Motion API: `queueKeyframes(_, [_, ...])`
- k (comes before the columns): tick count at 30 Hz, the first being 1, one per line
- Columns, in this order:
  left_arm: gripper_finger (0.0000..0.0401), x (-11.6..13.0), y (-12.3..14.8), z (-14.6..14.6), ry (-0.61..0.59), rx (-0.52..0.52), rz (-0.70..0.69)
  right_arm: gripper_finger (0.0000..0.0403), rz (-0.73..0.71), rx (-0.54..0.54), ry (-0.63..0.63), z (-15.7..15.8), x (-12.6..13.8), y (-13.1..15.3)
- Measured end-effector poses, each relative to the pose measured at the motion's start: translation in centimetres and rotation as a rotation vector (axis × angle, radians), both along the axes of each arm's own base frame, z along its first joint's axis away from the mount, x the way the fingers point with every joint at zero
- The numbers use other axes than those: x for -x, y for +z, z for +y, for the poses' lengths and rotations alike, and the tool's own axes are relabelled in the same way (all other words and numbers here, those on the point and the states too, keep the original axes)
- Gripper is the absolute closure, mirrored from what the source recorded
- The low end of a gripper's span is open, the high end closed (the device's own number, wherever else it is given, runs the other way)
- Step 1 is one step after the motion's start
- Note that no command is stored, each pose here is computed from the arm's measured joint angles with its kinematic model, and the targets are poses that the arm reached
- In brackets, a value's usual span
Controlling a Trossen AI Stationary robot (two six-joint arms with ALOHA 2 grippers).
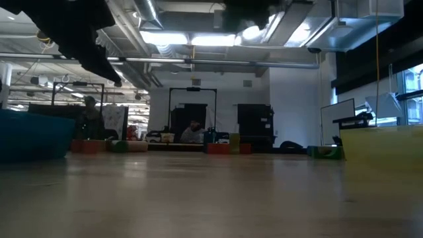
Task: Sort blocks by size
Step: Put the green cylindrical block into the orange bin
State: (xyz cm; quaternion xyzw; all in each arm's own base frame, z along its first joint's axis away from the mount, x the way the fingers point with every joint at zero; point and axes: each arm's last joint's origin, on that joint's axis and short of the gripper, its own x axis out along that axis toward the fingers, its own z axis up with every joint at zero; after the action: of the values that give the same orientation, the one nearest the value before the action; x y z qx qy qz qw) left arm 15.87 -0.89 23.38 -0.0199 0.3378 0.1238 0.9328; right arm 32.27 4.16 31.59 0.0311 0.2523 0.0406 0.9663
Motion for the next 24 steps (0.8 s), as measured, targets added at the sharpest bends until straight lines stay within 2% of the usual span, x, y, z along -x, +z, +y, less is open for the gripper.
queueKeyframes(4, [0.0171,0.0,0.0,0.0,0.001,0.001,0.001,0.0267,0.146,-0.116,-0.029,1.6,1.4,-0.7])
queueKeyframes(10, [0.0171,0.0,0.0,0.0,0.0,0.0,0.003,0.0255,0.41,-0.267,-0.151,3.5,3.3,-2.4])
queueKeyframes(15, [0.0171,0.0,-0.1,0.0,0.0,-0.001,0.006,0.0266,0.667,-0.338,-0.391,3.8,5.6,-3.8])
queueKeyframes(18, [0.0171,0.1,-0.1,0.0,0.0,-0.001,0.01,0.0266,0.81,-0.33,-0.531,3.7,7.2,-4.5])
queueKeyframes(24, [0.0171,0.1,-0.1,0.0,-0.002,-0.003,0.01,0.0256,0.996,-0.433,-0.632,4.7,9.1,-7.3])
